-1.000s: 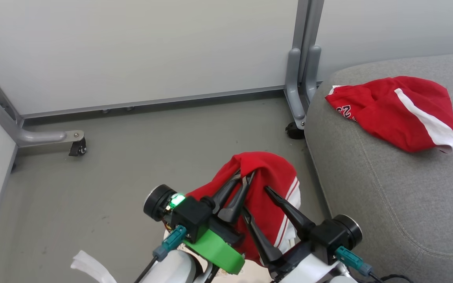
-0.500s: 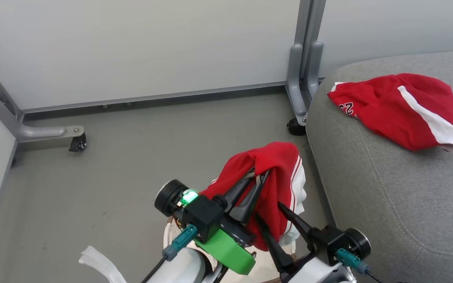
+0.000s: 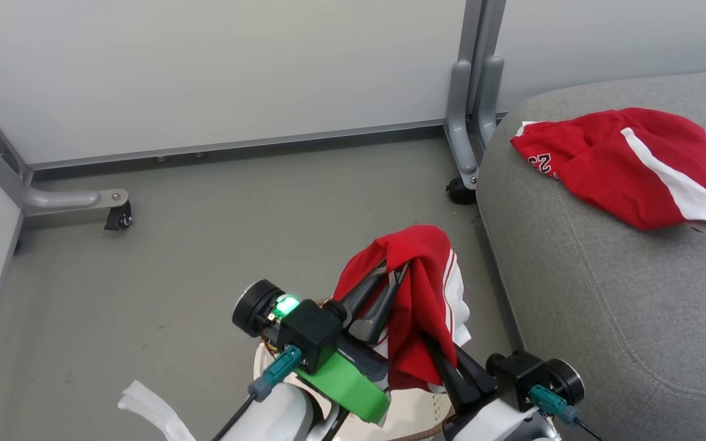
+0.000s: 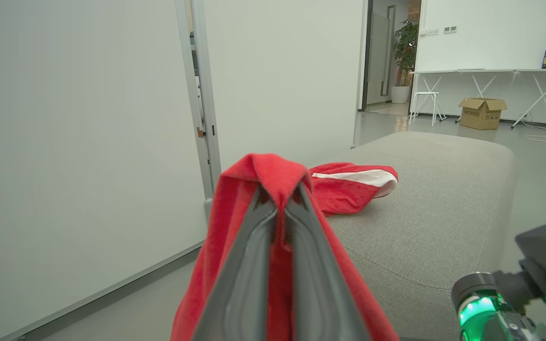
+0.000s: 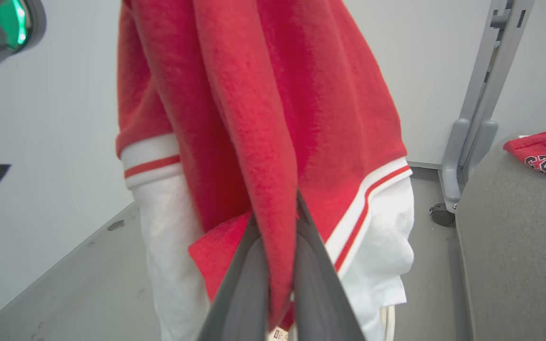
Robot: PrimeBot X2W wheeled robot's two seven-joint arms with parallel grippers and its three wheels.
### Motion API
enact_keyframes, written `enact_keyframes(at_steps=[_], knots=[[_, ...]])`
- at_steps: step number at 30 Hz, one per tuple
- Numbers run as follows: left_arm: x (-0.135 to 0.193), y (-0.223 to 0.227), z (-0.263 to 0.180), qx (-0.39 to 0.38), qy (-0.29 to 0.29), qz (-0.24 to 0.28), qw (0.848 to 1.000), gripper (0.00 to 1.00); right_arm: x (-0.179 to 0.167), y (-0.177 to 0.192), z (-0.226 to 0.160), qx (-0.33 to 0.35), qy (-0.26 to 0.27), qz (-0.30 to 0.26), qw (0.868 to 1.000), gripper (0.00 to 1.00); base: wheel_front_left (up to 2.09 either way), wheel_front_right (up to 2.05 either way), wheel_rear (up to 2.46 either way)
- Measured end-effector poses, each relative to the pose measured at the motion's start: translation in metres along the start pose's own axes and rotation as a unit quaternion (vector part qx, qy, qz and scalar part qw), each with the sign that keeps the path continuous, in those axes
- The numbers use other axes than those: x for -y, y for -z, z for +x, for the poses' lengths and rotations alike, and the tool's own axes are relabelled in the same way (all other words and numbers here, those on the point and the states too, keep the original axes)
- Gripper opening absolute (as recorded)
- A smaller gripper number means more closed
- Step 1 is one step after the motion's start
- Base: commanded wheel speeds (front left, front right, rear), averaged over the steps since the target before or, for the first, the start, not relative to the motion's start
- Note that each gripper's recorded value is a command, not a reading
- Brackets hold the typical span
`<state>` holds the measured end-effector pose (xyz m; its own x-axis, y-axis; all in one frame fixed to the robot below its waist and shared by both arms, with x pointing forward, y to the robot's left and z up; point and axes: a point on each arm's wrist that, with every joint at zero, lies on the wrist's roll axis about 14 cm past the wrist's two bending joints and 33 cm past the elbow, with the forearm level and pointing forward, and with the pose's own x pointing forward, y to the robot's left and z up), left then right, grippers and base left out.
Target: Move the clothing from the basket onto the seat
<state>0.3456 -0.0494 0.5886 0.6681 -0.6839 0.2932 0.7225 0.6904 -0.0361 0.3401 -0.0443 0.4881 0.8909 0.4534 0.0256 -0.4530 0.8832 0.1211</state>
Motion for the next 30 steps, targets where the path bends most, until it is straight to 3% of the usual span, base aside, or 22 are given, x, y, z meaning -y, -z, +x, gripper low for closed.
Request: enact_keyframes(at_steps=[4,5,6,7,19,30], knots=[[-0.003,0.004,-0.001,-0.006,-0.003,0.000,1.000,0.00,-0.002,0.002,0.001,-0.002,-0.004,0.002,1.000,0.00,0.00,0.00,0.00],[-0.004,0.007,-0.002,-0.012,-0.004,0.001,1.000,0.20,-0.002,0.002,0.001,-0.003,-0.004,0.003,1.000,0.00,0.00,0.00,0.00],[-0.004,0.010,-0.003,-0.017,-0.003,0.002,1.000,0.55,-0.002,0.002,0.001,-0.003,-0.004,0.003,1.000,0.00,0.00,0.00,0.00],[-0.005,0.012,-0.004,-0.021,-0.003,0.003,1.000,1.00,-0.002,0.003,0.001,-0.004,-0.004,0.003,1.000,0.00,0.00,0.00,0.00],[-0.013,0.021,-0.002,-0.034,-0.011,0.007,0.999,1.00,0.006,0.003,0.003,-0.003,0.007,0.007,1.000,0.00,0.00,0.00,0.00],[-0.026,0.031,-0.002,-0.048,-0.016,0.011,0.999,1.00,0.044,-0.001,-0.002,0.004,0.066,0.011,0.998,0.00,0.00,0.00,0.00]])
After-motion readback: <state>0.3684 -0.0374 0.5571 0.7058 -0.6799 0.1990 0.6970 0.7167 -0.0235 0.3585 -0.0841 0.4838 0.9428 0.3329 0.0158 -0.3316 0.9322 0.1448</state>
